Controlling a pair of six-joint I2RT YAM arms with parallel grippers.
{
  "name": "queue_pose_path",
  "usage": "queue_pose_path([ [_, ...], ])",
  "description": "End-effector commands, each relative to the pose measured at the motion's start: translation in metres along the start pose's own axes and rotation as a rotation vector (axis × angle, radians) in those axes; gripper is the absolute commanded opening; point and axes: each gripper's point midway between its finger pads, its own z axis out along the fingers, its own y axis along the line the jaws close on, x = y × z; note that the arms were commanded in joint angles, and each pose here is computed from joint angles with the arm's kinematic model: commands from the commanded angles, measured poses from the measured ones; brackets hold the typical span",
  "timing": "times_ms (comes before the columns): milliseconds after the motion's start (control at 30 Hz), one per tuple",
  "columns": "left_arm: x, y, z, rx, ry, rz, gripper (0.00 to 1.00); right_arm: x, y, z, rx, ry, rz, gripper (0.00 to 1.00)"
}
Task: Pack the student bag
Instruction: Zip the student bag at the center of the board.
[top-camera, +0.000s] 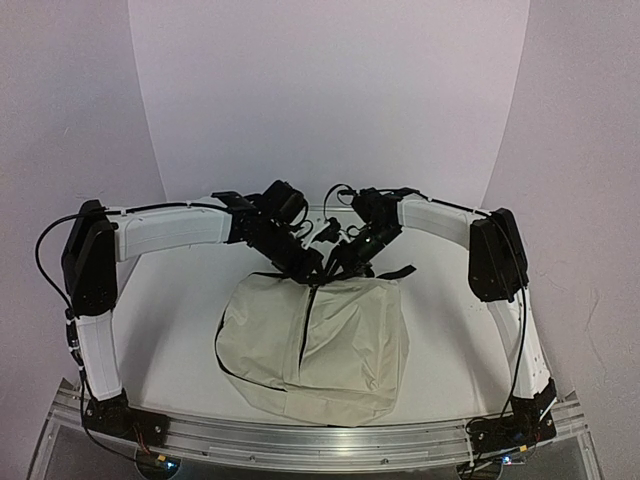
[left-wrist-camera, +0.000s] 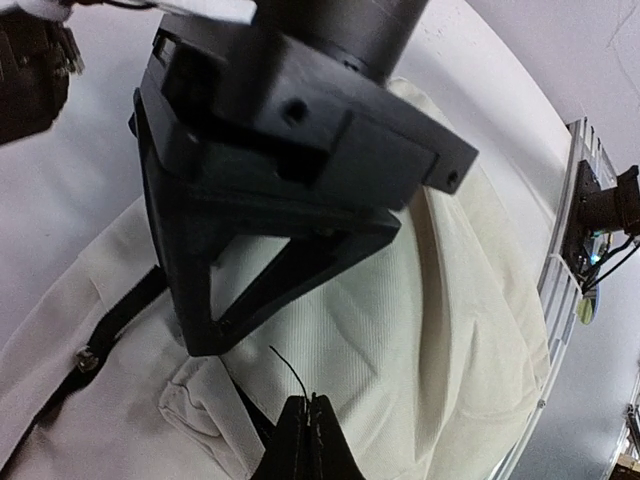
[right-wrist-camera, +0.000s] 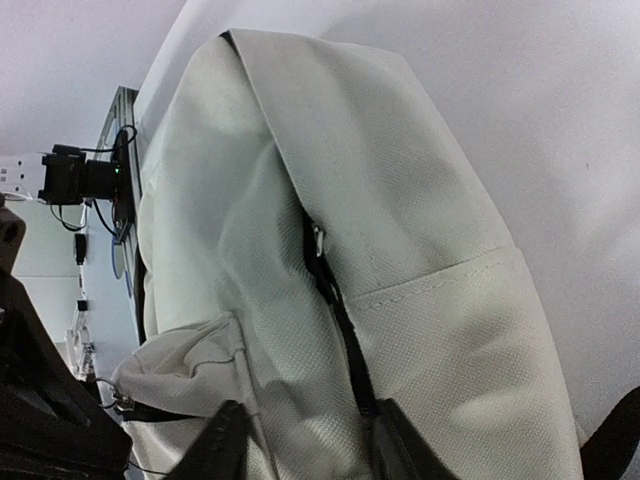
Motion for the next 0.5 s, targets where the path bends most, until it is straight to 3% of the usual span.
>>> queue_pose_path([
  [0, -0.015, -0.003, -0.007, -0.017, 0.006, 0.002, 0.00, -0.005, 0.013, 0.000, -0.029, -0.001, -0.023, 0.25],
  [100, -0.021, -0.007, -0.014, -0.012, -0.054, 0.025, 0.00, -0.008, 0.014, -0.003, -0.019, -0.009, -0.033, 0.01],
  [267, -0.024, -0.009, -0.029, -0.030, -0.136, 0.066, 0.00, -0.017, 0.016, -0.012, 0.014, -0.031, -0.051, 0.00],
  [467, -0.012, -0.008, -0.026, -0.027, -0.099, 0.040, 0.00, -0.043, -0.002, -0.041, 0.082, -0.117, -0.010, 0.00],
])
